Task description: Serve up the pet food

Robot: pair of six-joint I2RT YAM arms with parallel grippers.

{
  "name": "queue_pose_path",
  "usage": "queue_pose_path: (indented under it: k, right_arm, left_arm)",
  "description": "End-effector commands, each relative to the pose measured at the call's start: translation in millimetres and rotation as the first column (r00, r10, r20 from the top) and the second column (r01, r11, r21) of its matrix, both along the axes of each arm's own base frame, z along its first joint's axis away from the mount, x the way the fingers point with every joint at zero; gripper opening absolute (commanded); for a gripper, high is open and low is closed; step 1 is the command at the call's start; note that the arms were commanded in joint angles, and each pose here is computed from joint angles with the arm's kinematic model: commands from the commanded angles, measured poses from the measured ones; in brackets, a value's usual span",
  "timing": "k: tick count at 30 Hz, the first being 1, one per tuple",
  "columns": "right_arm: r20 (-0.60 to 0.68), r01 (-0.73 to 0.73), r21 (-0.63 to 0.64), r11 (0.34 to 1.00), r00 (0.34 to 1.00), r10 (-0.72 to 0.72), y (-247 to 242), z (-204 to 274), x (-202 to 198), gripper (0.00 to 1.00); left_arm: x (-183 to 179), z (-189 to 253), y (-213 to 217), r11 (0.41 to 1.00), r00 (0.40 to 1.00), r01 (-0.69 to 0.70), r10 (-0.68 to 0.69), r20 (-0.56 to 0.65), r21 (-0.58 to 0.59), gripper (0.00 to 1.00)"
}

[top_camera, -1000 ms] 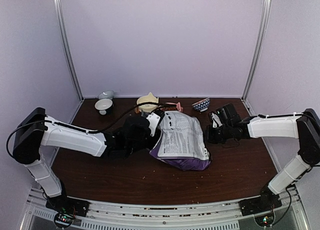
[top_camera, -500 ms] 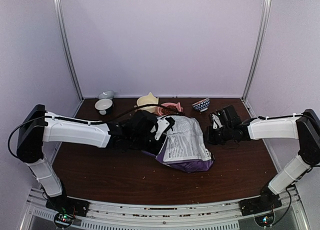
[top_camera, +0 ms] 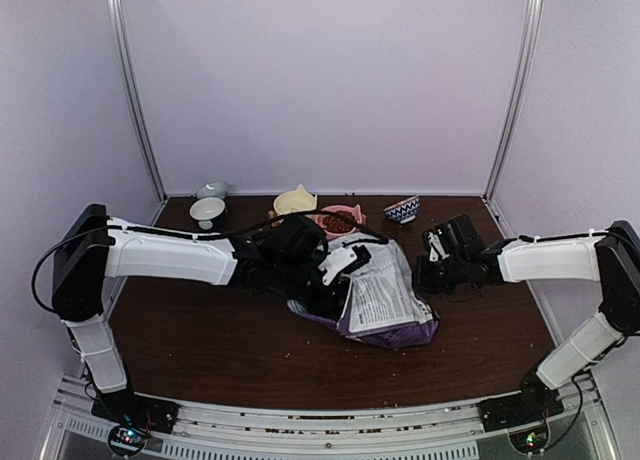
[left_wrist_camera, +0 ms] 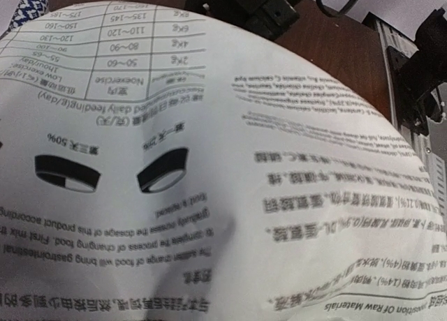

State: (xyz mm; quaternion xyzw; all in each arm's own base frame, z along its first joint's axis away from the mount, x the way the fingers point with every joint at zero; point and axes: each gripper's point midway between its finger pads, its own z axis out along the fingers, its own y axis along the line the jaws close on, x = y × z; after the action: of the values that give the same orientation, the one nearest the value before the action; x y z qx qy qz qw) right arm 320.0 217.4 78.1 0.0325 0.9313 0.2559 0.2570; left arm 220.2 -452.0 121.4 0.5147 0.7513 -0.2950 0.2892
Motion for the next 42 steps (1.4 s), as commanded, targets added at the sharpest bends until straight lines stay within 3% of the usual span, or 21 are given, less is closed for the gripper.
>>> queue_pose_path:
  k: [1,5,13,18,36,42]
  right_arm:
    - [0.058,0.056,-0.033,0.998,0.997,-0.054,-8,14,5,0.00]
    - [0.050,0.135,-0.122,0.983,0.990,-0.130,-29,7,5,0.00]
    - [0.053,0.173,-0.170,0.970,0.985,-0.166,-42,3,4,0.00]
    - [0.063,0.203,-0.206,0.957,0.979,-0.194,-53,3,3,0.00]
    - [0.080,0.236,-0.249,0.939,0.971,-0.223,-75,13,-3,0.00]
    - [0.158,0.171,-0.239,0.956,0.978,-0.135,-71,62,-5,0.39]
  left_arm:
    - [-64,-6,-4,0.970,0.954,0.242,-0.245,-0.175,-0.036,0.00]
    - [-75,11,4,0.960,0.932,0.256,-0.276,-0.234,-0.110,0.00]
    - [-91,41,13,0.928,0.870,0.277,-0.352,-0.344,-0.249,0.00]
    - [-87,64,20,0.918,0.862,0.246,-0.354,-0.362,-0.312,0.00]
    - [-49,101,57,0.921,0.839,-0.122,-0.103,-0.534,-0.370,0.00]
    - [-38,109,54,0.891,0.813,-0.205,-0.075,-0.578,-0.405,0.00]
